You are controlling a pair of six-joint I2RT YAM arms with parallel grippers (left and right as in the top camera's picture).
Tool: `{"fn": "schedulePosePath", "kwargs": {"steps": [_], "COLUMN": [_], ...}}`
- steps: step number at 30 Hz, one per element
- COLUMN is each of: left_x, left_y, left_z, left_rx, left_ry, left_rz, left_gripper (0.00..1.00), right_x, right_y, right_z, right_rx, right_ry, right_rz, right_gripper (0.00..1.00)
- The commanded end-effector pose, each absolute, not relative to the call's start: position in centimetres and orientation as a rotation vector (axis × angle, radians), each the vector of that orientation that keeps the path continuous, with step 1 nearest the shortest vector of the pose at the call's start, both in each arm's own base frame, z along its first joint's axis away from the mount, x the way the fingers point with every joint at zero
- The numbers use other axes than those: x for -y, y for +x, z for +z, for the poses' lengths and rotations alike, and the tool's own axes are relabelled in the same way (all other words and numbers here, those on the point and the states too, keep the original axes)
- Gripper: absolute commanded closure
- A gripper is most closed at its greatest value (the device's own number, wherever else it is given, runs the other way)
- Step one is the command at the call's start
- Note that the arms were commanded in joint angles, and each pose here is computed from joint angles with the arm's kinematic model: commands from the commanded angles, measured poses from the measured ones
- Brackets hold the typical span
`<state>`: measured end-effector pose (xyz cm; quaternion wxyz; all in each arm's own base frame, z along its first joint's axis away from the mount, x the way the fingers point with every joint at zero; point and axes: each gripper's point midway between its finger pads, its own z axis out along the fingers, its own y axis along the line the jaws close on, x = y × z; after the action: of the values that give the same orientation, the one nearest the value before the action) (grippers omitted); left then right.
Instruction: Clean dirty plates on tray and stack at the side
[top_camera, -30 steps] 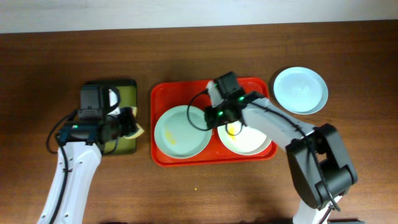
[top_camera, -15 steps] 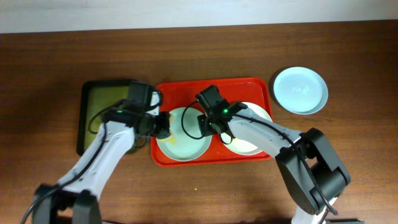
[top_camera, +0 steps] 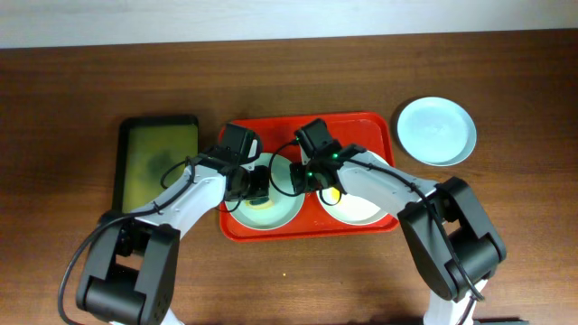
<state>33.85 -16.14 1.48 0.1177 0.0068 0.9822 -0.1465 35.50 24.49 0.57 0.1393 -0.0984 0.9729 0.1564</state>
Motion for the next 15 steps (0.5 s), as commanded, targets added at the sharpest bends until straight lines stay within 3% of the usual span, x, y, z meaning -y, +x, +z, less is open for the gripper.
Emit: {"fn": "schedulePosePath", "kwargs": {"steps": [1,8,15], "left_x": [16.9,16.9,11.2], "left_y": [34.0,34.0,33.0], "left_z": [1.3,0.9,-0.4], "left_rx": [-2.871,-2.849,-2.848], "left_ry": [-0.005,0.048,0.047], "left_rz": [-0.455,-0.292,0.26], "left_gripper": [1.0,1.0,1.0], "right_x": [-24.1,-23.7,-23.1], "right_y": [33.9,34.2,34.6], "right_z": [-2.8,-2.9,-3.1], "right_rx": [-2.916,-2.911,-2.9], "right_ry": [-0.273,-0.266,-0.254], "right_rz": [0.461,0.423,0.363], "right_gripper": [0.96,0.96,0.96]}}
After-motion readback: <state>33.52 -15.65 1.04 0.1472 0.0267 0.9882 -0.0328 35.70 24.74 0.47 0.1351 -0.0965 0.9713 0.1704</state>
